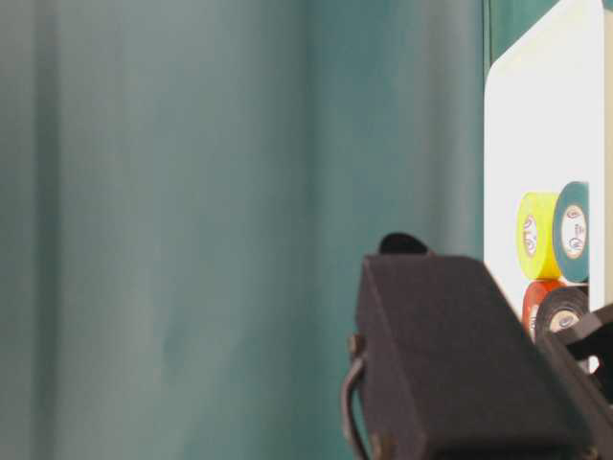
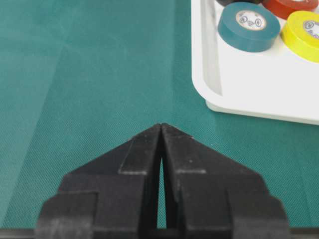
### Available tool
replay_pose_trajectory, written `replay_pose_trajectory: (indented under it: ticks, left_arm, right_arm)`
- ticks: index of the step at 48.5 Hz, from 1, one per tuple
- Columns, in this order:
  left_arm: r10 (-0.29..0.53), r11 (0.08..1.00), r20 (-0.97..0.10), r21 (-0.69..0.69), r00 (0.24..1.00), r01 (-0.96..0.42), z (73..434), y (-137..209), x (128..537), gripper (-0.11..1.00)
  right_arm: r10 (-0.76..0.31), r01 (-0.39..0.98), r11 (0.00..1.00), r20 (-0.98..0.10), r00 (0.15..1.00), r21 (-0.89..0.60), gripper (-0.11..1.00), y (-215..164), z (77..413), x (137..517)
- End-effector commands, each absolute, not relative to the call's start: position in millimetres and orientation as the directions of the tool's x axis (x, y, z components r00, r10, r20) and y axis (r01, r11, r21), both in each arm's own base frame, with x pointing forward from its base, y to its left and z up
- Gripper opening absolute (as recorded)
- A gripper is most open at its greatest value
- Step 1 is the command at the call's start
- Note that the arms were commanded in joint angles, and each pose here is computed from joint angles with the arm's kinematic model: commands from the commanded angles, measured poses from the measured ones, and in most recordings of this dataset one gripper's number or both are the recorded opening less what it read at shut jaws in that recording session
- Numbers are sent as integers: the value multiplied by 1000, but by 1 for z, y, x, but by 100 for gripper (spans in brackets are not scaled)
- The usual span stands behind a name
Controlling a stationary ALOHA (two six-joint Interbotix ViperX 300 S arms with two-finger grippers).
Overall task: Put the tape into the white case with the left arm.
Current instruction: 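Grasp the white tape roll through its core with the left gripper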
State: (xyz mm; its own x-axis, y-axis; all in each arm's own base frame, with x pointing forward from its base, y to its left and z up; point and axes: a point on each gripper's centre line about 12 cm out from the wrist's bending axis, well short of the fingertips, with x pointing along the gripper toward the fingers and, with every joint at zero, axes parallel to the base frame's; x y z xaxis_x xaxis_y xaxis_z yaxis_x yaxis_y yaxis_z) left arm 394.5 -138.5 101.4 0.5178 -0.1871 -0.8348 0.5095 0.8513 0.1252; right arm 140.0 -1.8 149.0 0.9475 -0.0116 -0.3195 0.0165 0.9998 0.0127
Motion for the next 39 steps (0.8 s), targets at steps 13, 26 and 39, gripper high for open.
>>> replay_pose_trajectory:
  ticks: [13, 26, 39]
  left_arm:
    - [-213, 852, -785, 141, 581, 503, 148, -143, 400, 27]
    - [-213, 856, -772, 148, 599, 495, 190, -135, 393, 27]
    - [-146, 903, -773, 151, 617, 403, 204, -90, 397, 27]
  right_arm:
    - [-13, 18, 1000, -306, 952, 14, -9, -2, 153, 142]
    - [-13, 18, 1000, -306, 952, 13, -9, -2, 153, 142]
    - [-13, 18, 1000, -305, 952, 14, -9, -2, 153, 142]
